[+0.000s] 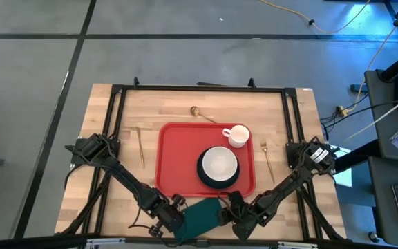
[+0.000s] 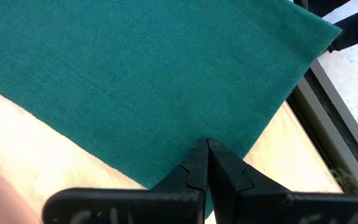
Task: Set up tray
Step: Put the dark green napkin on the orange tray to the left of the black plate
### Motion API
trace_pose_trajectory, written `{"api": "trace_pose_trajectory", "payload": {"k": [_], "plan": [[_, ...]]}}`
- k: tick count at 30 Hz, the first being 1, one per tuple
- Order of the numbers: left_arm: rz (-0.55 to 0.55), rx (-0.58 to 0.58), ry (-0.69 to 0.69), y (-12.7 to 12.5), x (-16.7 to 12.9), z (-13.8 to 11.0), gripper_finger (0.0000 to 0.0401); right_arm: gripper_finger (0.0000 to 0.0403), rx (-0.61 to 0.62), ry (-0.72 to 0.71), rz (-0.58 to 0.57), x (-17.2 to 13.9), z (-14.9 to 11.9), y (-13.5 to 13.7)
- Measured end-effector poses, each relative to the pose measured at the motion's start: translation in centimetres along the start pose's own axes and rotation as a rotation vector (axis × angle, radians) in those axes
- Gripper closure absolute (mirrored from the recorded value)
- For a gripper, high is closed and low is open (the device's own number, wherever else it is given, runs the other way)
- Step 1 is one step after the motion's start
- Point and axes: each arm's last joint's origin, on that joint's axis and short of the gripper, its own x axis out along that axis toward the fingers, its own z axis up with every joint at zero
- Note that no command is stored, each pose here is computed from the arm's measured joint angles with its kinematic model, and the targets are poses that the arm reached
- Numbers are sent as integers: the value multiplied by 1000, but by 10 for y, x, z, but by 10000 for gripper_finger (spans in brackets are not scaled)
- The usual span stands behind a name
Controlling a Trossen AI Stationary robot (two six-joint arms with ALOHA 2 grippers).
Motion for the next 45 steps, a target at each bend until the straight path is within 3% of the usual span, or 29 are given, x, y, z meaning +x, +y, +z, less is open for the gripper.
{"api": "trace_pose_trajectory", "payload": {"k": [7,17,25,31,39,45], "plan": [[2,1,0,0,0,0,399,389,-21,-6,-17,0,1,-2],[43,5,1,0,-7,-1,374,397,-94,-9,-35,-2,-1,6],[172,31,10,4,-34,-4,356,399,-227,-31,-242,-24,-1,29],[148,2,4,4,-44,-3,356,400,-270,-45,-318,-47,0,53],[76,-99,-20,0,-50,0,352,400,-361,-12,-247,-87,1,106],[74,-213,-135,5,-78,8,324,400,-445,-50,-260,-138,25,147]]}}
